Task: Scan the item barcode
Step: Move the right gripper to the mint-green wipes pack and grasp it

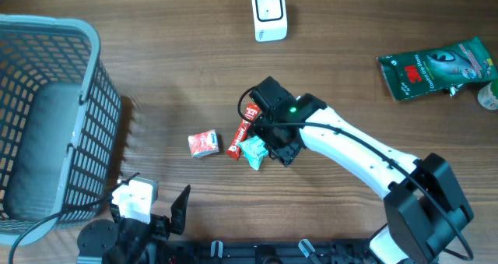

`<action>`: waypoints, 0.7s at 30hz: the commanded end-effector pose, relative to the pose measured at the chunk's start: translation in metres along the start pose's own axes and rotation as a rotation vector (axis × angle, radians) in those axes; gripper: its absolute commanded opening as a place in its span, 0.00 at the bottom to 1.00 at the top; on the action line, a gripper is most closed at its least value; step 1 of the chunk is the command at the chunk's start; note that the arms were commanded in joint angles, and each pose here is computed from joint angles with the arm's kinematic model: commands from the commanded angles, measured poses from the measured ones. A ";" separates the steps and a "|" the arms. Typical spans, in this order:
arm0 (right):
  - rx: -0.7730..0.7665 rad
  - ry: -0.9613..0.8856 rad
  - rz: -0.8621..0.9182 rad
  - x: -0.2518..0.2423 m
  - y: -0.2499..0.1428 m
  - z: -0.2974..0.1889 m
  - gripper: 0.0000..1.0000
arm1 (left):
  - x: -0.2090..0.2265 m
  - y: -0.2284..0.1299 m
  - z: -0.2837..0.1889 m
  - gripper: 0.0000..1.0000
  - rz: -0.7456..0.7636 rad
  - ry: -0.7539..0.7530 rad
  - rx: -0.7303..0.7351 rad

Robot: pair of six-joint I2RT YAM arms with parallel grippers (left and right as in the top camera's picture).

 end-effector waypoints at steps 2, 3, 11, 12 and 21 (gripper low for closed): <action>-0.016 0.002 0.051 -0.009 0.003 0.019 0.73 | -0.001 0.000 -0.001 1.00 -0.007 -0.011 -0.008; -0.017 0.010 0.052 -0.009 0.003 0.021 0.73 | -0.001 0.000 -0.001 1.00 -0.007 -0.011 -0.008; -0.025 -0.026 0.140 -0.023 0.004 0.031 0.53 | -0.001 0.000 -0.001 1.00 -0.008 -0.011 -0.008; -0.035 -0.030 0.155 -0.024 0.005 0.031 0.51 | -0.001 0.000 -0.001 1.00 -0.008 -0.011 -0.008; -0.050 -0.001 0.151 -0.029 0.010 0.063 0.48 | -0.001 0.000 -0.001 1.00 -0.007 -0.012 -0.008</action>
Point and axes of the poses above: each gripper's point midway between its finger pads, its own z axis out along the fingers, its own x axis along the line the jaws close on, y = z × x, the point moved 8 cm from there along -z, back along the fingers, and after that the axes turned 4 degrees about z, right-handed, at the moved point
